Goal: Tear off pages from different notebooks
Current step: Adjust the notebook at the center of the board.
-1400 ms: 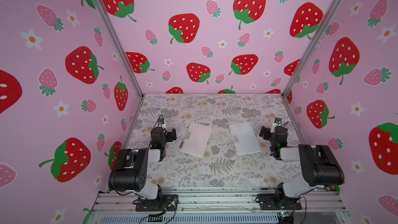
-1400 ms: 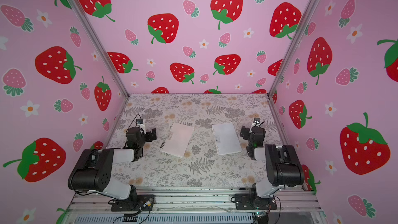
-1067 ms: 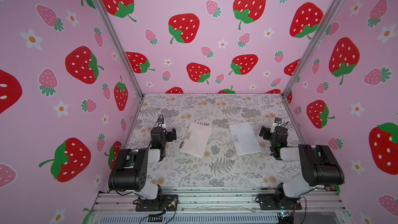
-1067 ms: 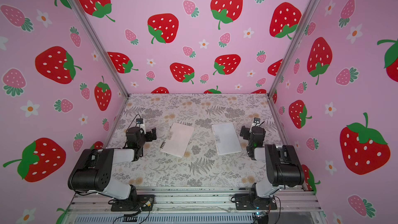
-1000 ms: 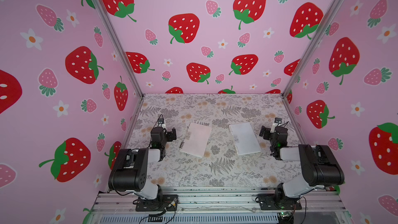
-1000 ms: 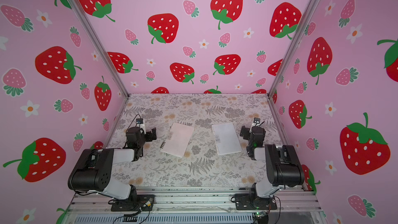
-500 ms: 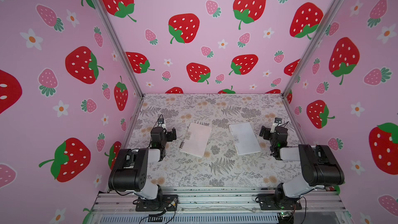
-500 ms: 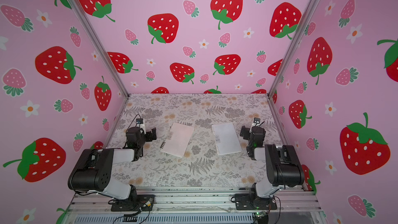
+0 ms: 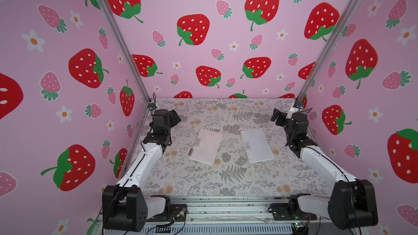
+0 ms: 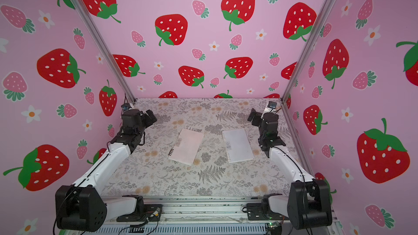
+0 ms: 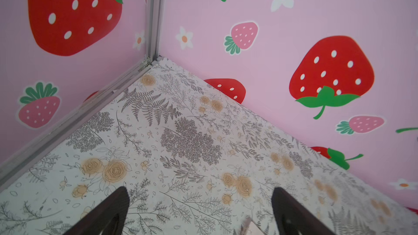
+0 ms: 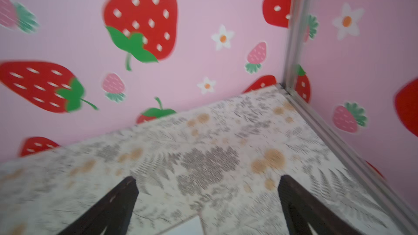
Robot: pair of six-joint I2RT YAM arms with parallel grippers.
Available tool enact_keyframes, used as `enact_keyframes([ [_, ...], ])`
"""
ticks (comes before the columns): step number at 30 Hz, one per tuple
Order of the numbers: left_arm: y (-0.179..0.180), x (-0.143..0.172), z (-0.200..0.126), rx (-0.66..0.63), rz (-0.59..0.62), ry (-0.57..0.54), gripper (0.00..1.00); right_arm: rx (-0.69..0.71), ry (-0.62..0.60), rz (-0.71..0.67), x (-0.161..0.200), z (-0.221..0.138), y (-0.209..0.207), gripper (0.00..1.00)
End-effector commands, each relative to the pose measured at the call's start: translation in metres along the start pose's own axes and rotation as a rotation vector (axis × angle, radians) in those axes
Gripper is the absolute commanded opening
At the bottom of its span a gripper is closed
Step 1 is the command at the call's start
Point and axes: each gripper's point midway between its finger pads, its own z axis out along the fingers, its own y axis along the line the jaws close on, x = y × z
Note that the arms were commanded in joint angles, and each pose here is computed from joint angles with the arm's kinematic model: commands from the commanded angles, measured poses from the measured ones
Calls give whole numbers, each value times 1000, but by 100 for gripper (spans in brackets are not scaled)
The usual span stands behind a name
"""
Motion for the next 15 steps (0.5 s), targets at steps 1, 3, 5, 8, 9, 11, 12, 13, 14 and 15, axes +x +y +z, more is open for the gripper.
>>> enact_keyframes([
  [1,26,124,-11,-106,-112,463,99,-328,423,83,88,-2,67,99],
  [3,-4,155,-17,75,-106,515,99,-464,530,-52,114,-6,118,100],
  [5,-14,181,-26,134,-130,561,99,-539,617,-149,145,-9,154,100],
  [8,-11,204,-39,101,-114,595,99,-709,728,-183,181,-12,199,100],
  [9,-8,211,-41,85,-113,596,99,-733,757,-199,195,-8,208,100],
  [11,3,225,-43,44,-158,618,99,-772,839,-282,224,-5,225,100],
  [12,7,233,-42,34,-180,629,99,-766,875,-329,238,0,231,99],
  [13,10,240,-41,32,-200,633,99,-765,913,-365,250,3,236,100],
  [14,13,244,-40,26,-219,634,99,-782,938,-375,258,5,242,100],
  [15,12,247,-38,41,-235,634,99,-795,963,-375,267,7,246,100],
])
